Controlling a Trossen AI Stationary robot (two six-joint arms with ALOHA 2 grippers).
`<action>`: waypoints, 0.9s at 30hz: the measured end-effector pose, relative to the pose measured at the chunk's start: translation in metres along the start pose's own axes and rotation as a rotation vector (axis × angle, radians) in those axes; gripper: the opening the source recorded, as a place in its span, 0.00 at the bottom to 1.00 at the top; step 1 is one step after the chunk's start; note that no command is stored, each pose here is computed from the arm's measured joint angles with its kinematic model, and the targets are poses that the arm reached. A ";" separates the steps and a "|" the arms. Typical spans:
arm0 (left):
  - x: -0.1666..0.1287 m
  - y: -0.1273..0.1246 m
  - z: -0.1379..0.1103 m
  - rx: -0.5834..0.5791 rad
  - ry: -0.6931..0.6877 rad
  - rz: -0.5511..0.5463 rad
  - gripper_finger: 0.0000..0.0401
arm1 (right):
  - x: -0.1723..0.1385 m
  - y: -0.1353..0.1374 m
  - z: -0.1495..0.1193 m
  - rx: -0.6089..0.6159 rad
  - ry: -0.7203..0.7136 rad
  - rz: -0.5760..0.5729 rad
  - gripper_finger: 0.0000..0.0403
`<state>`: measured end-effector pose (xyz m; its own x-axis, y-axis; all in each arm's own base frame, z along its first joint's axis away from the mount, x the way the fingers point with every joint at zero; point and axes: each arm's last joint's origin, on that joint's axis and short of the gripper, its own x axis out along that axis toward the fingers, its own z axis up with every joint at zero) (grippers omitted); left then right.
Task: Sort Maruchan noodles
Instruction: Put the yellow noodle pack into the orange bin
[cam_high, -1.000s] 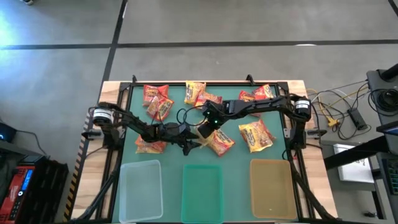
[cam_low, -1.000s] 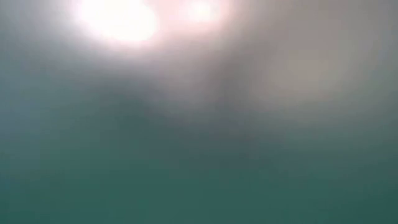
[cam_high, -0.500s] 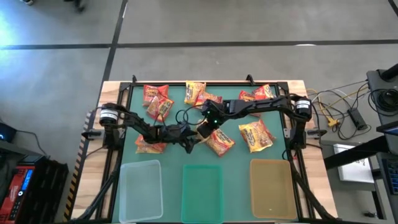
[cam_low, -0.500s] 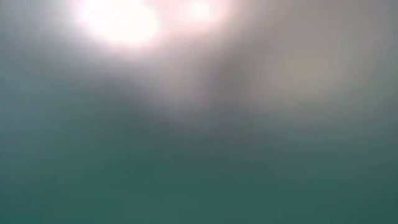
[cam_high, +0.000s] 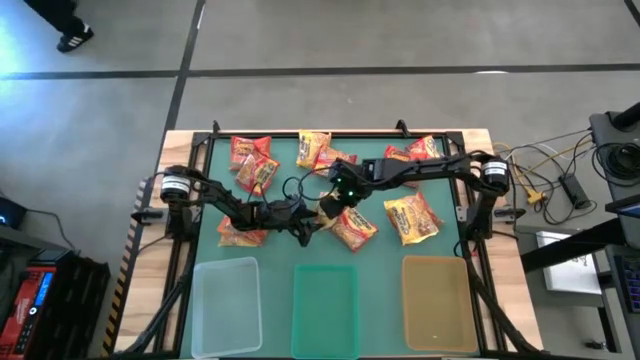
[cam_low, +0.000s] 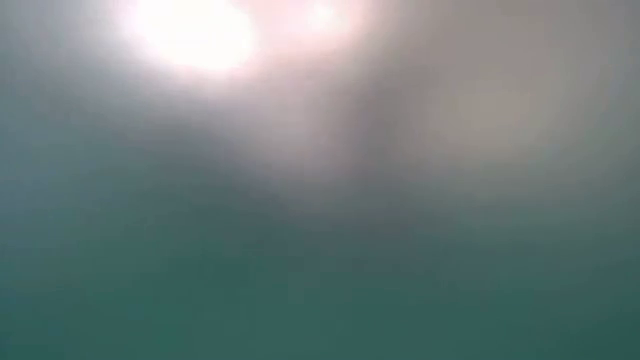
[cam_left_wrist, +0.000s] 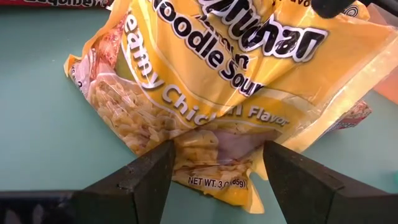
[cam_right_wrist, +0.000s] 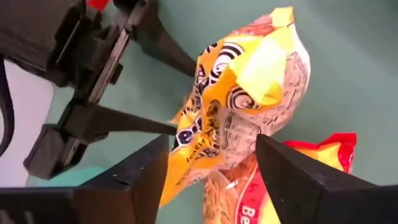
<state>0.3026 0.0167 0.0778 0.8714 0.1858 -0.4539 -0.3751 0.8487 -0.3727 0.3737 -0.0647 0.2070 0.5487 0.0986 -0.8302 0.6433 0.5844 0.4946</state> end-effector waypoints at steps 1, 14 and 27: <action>0.000 0.000 0.000 0.000 0.000 0.000 0.58 | 0.003 0.002 -0.002 0.003 -0.005 -0.008 0.60; 0.001 0.000 0.001 -0.001 -0.003 -0.001 0.58 | 0.033 -0.002 -0.002 0.013 -0.037 -0.050 0.67; 0.002 -0.002 0.003 -0.006 -0.008 -0.004 0.58 | 0.045 -0.008 -0.003 -0.059 -0.036 -0.094 0.56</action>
<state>0.3055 0.0169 0.0797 0.8753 0.1867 -0.4462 -0.3738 0.8466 -0.3790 0.3922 -0.0627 0.1650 0.5065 0.0127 -0.8621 0.6609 0.6365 0.3977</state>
